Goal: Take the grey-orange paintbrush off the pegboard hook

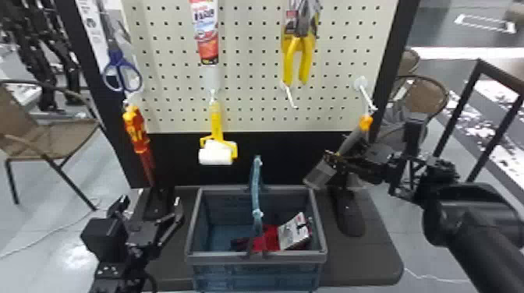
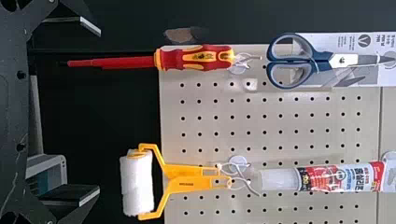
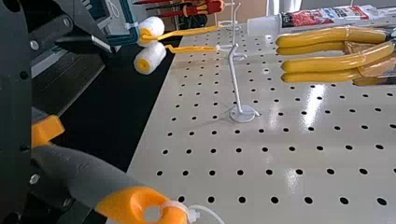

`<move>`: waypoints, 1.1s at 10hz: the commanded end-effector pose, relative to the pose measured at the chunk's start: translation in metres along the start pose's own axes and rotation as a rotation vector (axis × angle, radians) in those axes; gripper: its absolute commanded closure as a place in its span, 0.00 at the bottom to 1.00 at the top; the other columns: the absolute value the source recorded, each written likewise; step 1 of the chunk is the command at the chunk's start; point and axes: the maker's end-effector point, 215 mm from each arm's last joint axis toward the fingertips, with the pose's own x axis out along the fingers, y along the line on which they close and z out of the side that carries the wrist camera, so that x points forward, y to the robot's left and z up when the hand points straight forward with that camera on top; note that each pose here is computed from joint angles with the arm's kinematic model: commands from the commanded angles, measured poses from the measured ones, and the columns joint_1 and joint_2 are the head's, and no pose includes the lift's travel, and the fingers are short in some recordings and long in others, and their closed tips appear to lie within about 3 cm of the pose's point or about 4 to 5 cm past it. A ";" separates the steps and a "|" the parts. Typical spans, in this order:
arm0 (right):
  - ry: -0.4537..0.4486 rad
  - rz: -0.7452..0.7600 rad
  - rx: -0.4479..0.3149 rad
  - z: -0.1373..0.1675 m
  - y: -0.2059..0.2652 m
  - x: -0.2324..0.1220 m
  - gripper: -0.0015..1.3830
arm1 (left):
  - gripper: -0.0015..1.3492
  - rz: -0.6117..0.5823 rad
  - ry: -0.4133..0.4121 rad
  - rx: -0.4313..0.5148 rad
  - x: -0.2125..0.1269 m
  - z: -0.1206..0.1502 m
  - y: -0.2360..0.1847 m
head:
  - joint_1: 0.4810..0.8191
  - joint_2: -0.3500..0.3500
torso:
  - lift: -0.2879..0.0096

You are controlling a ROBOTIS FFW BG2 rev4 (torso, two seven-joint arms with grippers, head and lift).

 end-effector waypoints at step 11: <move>0.004 -0.031 0.046 -0.016 -0.010 -0.010 0.93 | 0.09 0.002 0.005 0.000 -0.005 -0.003 0.004 | 0.20 0.50 | 0.63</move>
